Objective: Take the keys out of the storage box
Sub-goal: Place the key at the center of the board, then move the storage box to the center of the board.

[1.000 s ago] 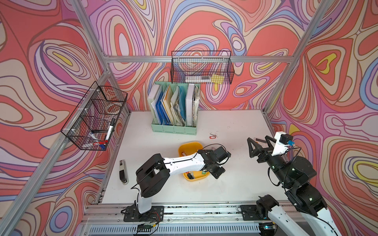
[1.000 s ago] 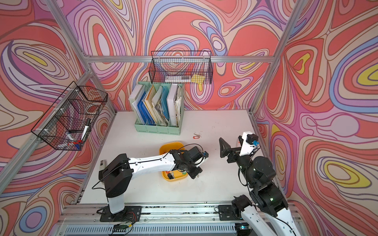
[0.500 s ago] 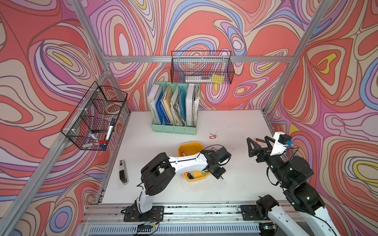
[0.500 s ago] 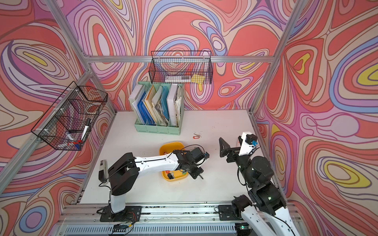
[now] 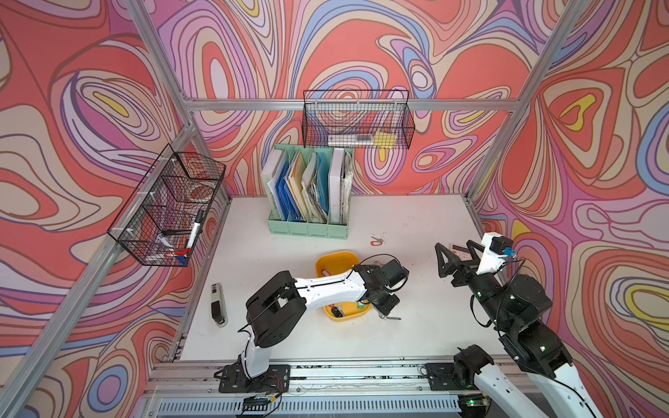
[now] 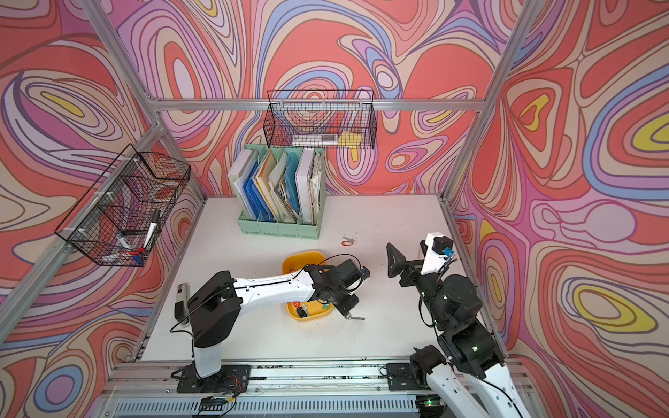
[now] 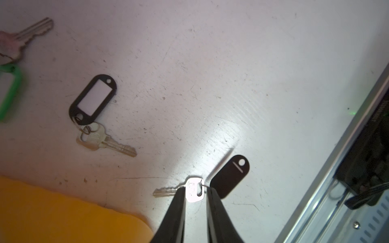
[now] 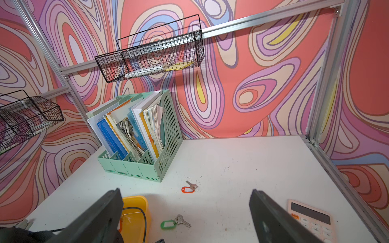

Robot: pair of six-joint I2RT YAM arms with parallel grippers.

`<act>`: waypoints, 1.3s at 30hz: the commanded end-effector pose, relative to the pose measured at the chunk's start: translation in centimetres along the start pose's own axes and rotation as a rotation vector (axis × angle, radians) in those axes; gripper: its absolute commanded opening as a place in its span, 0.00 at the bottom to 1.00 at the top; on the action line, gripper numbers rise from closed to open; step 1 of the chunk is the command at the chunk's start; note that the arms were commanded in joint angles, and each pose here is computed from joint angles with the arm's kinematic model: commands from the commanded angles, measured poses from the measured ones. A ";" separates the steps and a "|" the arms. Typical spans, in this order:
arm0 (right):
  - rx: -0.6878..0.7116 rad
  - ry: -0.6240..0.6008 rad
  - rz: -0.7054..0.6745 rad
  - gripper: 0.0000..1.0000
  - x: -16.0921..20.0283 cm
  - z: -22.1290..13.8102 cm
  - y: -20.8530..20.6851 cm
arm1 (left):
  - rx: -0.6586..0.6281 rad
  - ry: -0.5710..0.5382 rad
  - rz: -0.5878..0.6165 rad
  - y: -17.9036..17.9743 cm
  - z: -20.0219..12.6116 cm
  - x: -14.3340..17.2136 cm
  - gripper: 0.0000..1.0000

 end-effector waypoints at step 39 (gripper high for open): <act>-0.189 0.960 0.044 0.54 14.6 12.3 7.3 | -0.055 -0.213 -0.903 14.9 -12.2 13.1 0.66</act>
Point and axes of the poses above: each gripper's point midway between its finger pads, its own z axis out along the fingers, its own y axis along the line the jaws close on, x = y × z, the point moved 4 cm from there along -z, back along the fingers, and after that the axes turned 8 degrees about z, right-handed, at the moved point
